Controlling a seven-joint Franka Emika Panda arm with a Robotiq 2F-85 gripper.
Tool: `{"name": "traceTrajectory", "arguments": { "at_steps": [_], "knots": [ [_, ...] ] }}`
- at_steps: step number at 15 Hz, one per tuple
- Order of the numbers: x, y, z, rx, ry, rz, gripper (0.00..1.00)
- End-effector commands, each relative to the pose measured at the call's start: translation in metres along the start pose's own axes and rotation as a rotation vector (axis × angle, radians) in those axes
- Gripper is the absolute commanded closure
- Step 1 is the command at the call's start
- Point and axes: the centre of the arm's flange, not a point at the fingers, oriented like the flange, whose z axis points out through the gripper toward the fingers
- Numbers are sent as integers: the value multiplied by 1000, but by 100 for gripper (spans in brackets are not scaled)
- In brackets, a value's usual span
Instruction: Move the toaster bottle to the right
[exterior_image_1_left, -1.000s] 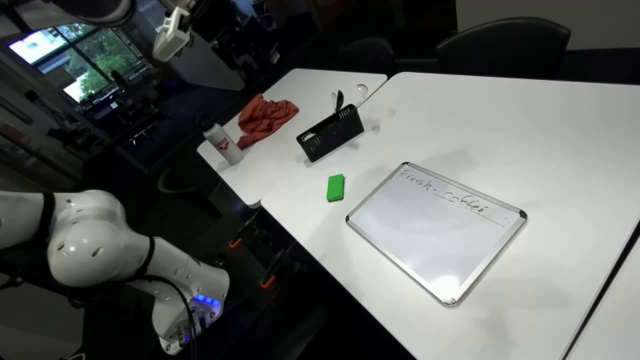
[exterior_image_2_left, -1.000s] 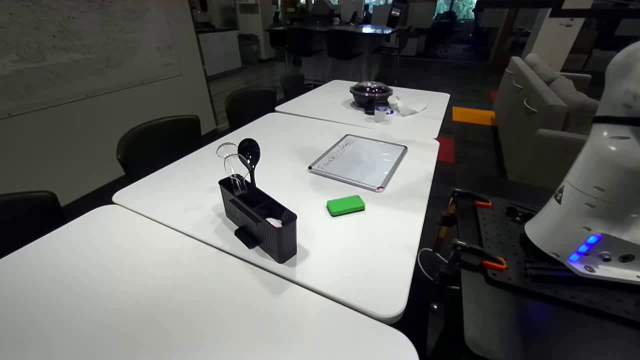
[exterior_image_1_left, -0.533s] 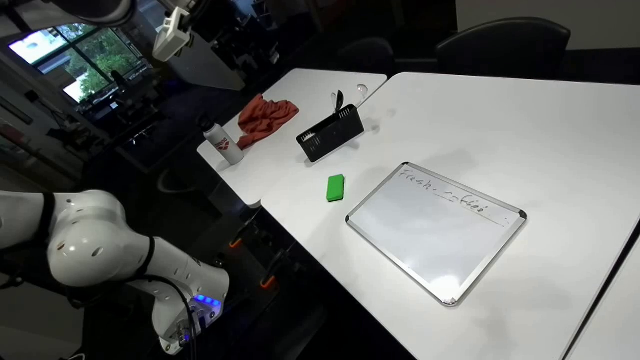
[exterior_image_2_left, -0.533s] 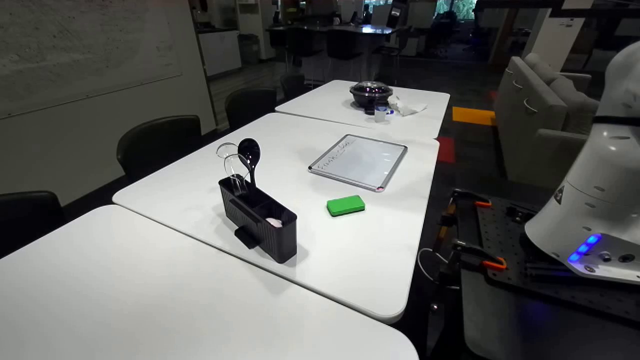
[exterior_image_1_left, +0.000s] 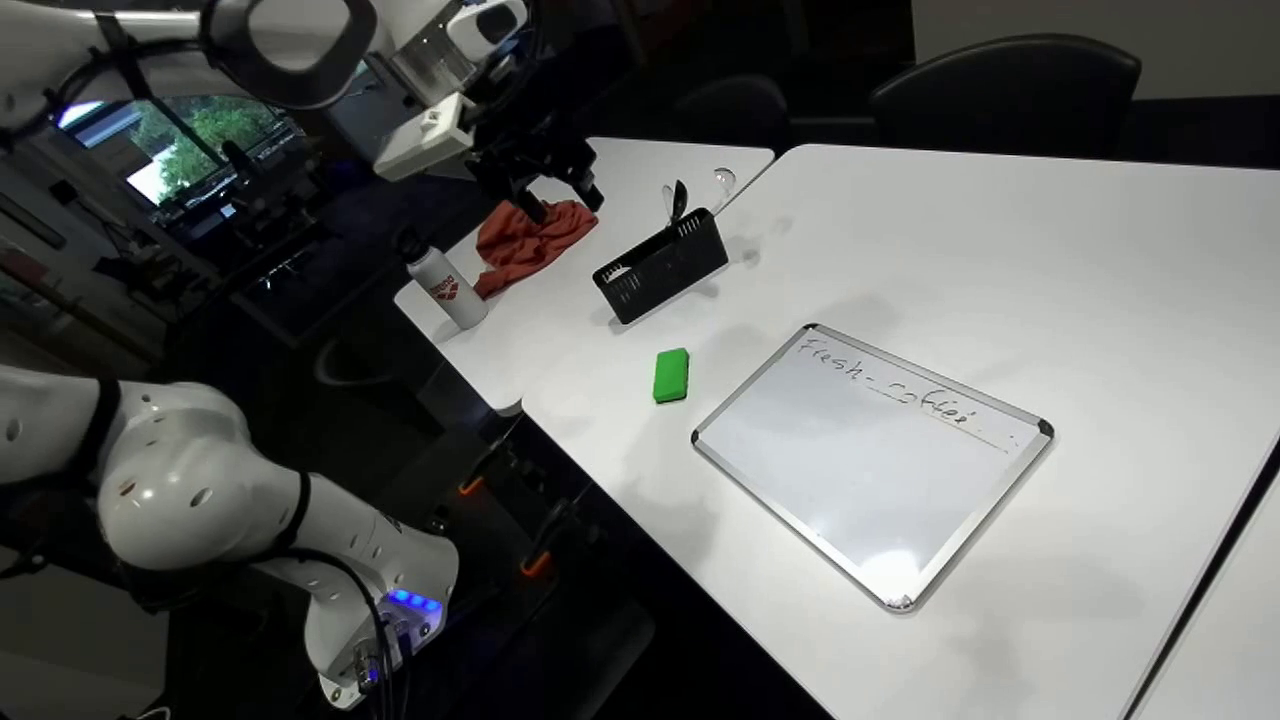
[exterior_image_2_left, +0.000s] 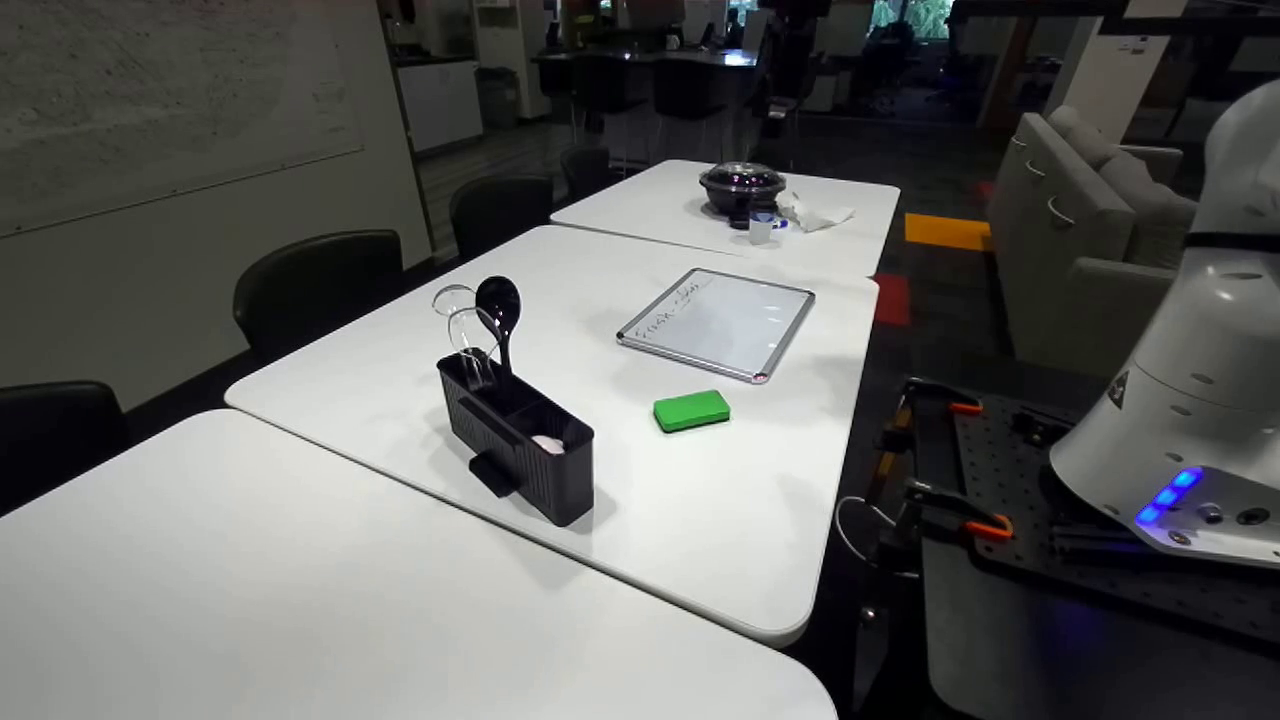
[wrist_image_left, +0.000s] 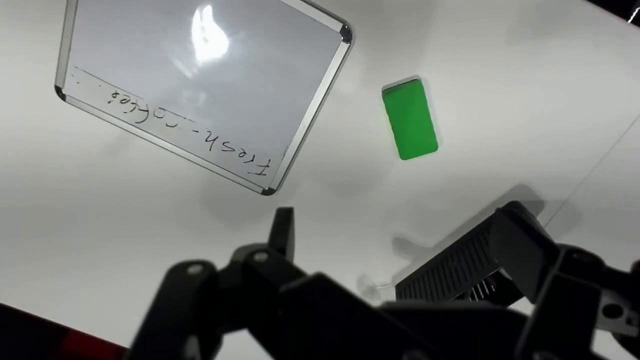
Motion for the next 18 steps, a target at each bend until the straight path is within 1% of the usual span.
{"name": "traceTrajectory", "arguments": {
  "at_steps": [1, 4, 5, 6, 7, 8, 10, 12, 13, 15, 18],
  "knots": [
    [17, -15, 99, 38, -55, -124, 0],
    [18, -40, 183, 47, -141, -178, 0],
    [15, -47, 200, 22, -162, -177, 0],
    [11, -49, 206, -15, -181, -178, 0],
    [5, -48, 184, 34, -159, -179, 0],
    [5, -52, 200, 23, -178, -184, 0],
    [5, -55, 212, 19, -192, -188, 0],
    [7, -53, 209, 16, -187, -184, 0],
    [10, -53, 220, 22, -169, -244, 0],
    [14, -60, 240, 33, -134, -311, 0],
    [17, -74, 269, -9, -47, -418, 0]
  ]
}}
